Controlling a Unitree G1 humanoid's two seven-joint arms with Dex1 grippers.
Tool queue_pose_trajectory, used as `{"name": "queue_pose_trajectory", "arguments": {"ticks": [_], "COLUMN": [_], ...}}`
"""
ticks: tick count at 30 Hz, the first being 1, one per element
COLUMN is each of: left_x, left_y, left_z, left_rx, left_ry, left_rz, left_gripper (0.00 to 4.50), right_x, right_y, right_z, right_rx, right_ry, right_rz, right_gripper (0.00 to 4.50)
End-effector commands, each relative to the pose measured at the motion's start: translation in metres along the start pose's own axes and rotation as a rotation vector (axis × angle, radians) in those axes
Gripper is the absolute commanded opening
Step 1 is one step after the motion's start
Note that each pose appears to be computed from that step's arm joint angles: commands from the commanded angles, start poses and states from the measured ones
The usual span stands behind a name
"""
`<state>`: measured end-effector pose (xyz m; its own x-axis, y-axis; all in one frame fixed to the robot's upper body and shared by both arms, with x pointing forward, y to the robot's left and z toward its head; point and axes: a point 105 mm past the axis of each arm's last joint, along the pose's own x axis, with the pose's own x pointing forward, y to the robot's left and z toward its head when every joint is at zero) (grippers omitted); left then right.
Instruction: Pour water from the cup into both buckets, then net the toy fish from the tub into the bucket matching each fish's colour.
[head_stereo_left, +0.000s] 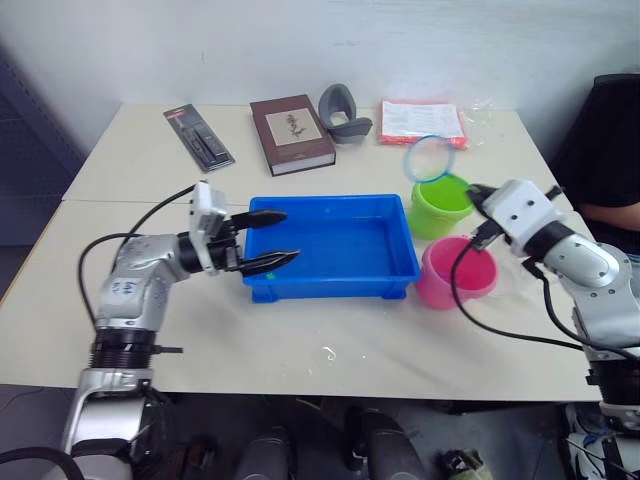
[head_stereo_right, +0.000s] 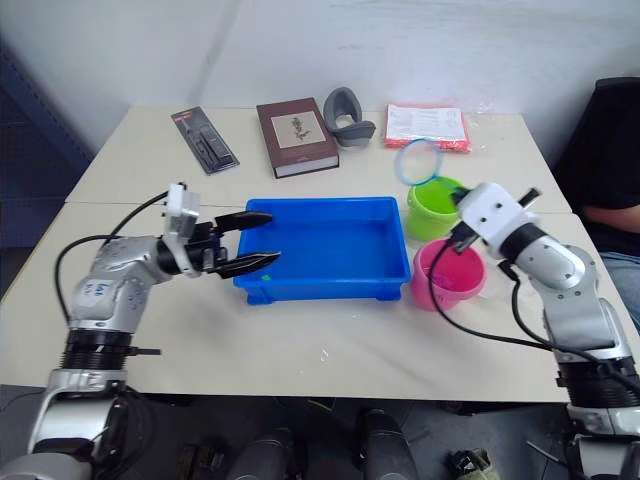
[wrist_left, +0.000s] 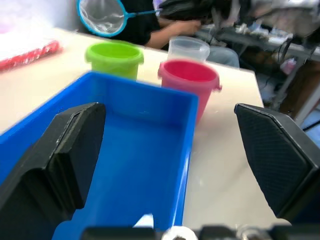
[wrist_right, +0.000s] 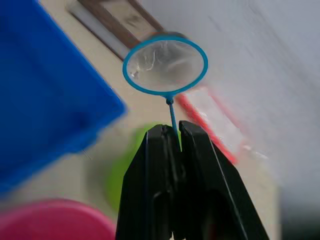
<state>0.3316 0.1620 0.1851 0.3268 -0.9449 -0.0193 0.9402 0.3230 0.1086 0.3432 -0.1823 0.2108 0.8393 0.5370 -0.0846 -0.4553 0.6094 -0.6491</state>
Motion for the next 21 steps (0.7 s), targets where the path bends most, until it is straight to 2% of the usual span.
{"name": "queue_pose_trajectory", "arguments": {"ticks": [1, 5, 8, 10, 14, 16, 18, 21], "left_x": [-0.029, -0.043, -0.051, -0.053, -0.05, -0.049, -0.047, -0.039], "left_y": [0.008, 0.016, 0.018, 0.017, 0.011, 0.009, 0.008, 0.006], "left_z": [0.003, 0.003, -0.003, -0.003, -0.001, -0.002, -0.002, 0.004], "left_rx": [0.059, 0.106, 0.126, 0.123, 0.141, 0.17, 0.201, 0.237], "left_ry": [0.076, 0.163, 0.236, 0.243, 0.276, 0.328, 0.373, 0.39], "left_rz": [0.022, 0.032, 0.023, 0.012, -0.038, -0.051, -0.066, -0.087], "left_gripper": [4.45, 4.45, 4.45, 4.45, 4.45, 4.45, 4.45, 4.45], "right_x": [0.014, 0.03, 0.048, 0.057, 0.078, 0.083, 0.087, 0.088], "right_y": [0.039, 0.074, 0.087, 0.09, 0.1, 0.107, 0.112, 0.127], "right_z": [0.017, 0.017, 0.012, 0.011, 0.02, 0.021, 0.025, 0.038], "right_rx": [0.095, 0.081, 0.047, -0.016, -0.075, -0.098, -0.082, -0.007], "right_ry": [0.026, 0.092, 0.161, 0.191, 0.186, 0.188, 0.177, 0.142], "right_rz": [0.184, 0.34, 0.385, 0.409, 0.471, 0.522, 0.561, 0.662], "right_gripper": [0.0, 0.0, 0.0, 0.0, 0.0, 0.0, 0.0, 0.0]}}
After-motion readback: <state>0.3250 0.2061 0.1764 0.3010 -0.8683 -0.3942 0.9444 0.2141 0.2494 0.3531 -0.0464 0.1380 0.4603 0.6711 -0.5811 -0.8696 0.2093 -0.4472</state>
